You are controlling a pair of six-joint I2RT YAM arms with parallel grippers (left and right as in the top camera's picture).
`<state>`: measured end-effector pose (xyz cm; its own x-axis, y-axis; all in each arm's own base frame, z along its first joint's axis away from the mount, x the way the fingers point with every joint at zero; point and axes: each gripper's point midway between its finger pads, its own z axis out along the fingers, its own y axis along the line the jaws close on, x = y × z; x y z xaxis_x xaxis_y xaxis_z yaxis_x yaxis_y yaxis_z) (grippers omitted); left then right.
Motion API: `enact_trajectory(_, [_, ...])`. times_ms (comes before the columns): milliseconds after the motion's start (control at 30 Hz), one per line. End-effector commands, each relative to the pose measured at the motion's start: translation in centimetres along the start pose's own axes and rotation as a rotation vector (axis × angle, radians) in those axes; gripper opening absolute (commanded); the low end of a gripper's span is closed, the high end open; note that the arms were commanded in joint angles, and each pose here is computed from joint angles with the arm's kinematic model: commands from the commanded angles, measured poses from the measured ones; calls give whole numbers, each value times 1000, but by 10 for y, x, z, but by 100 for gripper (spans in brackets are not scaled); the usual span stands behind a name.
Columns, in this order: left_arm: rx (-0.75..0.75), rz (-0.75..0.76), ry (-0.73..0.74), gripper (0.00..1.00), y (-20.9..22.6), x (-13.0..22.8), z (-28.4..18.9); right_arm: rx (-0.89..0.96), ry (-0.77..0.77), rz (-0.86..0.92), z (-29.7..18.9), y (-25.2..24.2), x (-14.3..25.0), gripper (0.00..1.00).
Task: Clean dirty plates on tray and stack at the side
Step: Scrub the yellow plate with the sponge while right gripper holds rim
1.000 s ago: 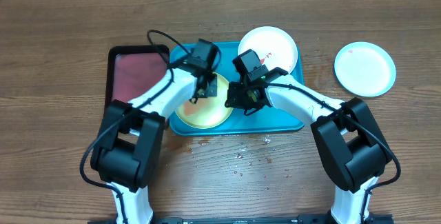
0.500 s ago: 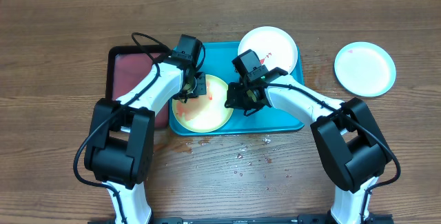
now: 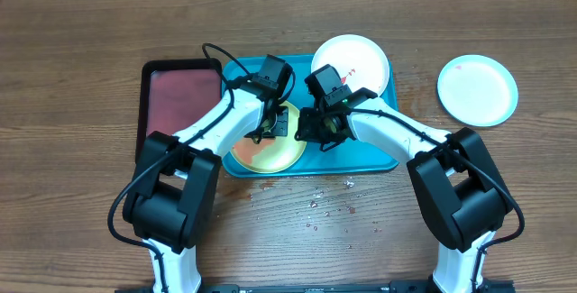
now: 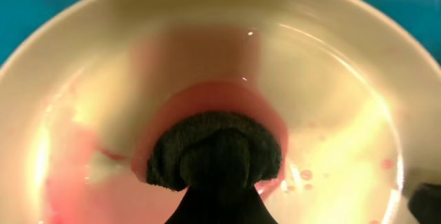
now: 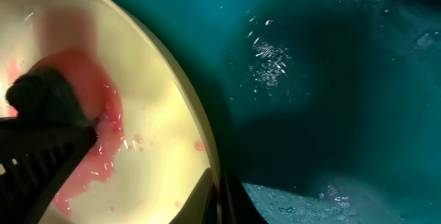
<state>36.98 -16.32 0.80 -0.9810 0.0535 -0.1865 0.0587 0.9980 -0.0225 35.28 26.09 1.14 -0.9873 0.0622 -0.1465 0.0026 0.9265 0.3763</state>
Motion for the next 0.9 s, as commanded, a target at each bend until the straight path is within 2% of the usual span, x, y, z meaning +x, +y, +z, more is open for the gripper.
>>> enact_trajectory(0, [119, 13, 88, 4, -29, 24, 14, -6, -4, -2, 2, 3, -1, 4])
enact_trajectory(300, [216, 17, 23, 4, -48, 7, 11, -6, -4, -2, 2, 3, -1, 4])
enact_trajectory(500, [220, 50, 70, 4, -47, 19, 11, -7, -5, -2, 2, 3, -1, 4])
enact_trajectory(700, [153, 86, 137, 4, -28, 35, 12, -8, -7, 17, 2, 3, -2, 4])
enact_trajectory(867, [98, 55, 182, 4, -3, 41, 12, -8, -7, 20, 2, 3, -2, 4])
